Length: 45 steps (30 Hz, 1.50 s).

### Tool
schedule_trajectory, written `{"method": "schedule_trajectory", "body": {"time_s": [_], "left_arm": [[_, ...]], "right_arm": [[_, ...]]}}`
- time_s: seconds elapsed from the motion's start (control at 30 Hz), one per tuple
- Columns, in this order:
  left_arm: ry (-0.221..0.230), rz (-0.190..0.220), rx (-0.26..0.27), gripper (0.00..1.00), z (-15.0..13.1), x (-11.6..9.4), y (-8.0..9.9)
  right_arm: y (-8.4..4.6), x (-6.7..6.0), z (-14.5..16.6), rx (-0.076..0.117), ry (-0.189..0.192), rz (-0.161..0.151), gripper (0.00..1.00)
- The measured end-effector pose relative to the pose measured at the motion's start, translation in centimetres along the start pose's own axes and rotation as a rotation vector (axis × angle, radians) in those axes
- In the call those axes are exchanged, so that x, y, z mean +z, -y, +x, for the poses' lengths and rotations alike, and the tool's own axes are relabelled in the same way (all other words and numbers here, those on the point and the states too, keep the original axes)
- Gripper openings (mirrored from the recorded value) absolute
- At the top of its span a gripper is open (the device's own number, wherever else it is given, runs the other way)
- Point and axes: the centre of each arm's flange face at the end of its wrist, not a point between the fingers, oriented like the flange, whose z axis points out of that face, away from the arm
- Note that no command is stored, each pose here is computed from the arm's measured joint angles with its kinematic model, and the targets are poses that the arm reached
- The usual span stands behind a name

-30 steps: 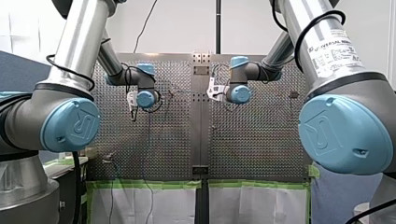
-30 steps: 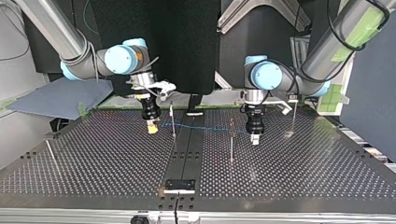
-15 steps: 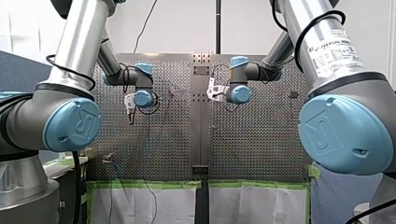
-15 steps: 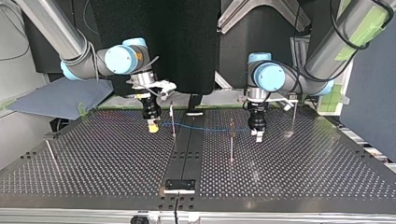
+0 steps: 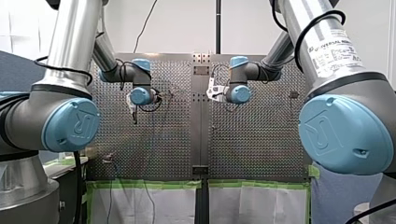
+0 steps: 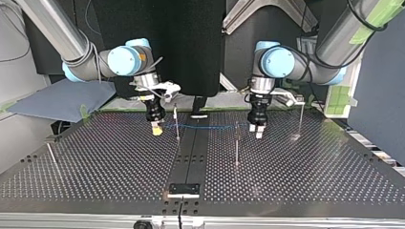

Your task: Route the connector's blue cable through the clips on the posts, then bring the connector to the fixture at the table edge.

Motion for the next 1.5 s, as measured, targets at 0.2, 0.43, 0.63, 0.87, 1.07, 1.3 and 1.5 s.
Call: {"method": "schedule_trajectory", "body": {"time_s": [0.2,0.43,0.63,0.87,1.07,1.3,1.5], "left_arm": [[-0.017,0.045,0.004,0.99,0.7,-0.8,0.4],[-0.037,0.052,0.021,0.99,1.4,-1.6,0.4],[-0.043,0.058,0.026,0.99,1.7,-2.0,0.6],[-0.023,0.066,0.026,0.99,0.5,-2.7,1.1],[0.001,0.065,0.020,0.99,-0.7,-3.6,1.7],[-0.006,0.068,0.023,0.99,-0.4,-4.3,2.1],[-0.007,0.060,0.029,0.99,-0.3,-4.4,2.3]], "right_arm": [[0.1,-0.1,-0.1,-0.001,0.009,0.002,0.00],[0.2,-0.2,-0.1,-0.001,0.012,0.004,0.00],[0.2,-0.2,-0.2,-0.001,0.014,0.003,0.00],[0.1,-0.2,-0.1,-0.001,0.013,0.002,0.00],[0.1,-0.1,-0.1,-0.001,0.011,0.002,0.00],[0.0,-0.1,-0.1,-0.001,0.014,0.000,0.00],[0.1,-0.2,-0.2,-0.001,0.014,0.001,0.00]]}}
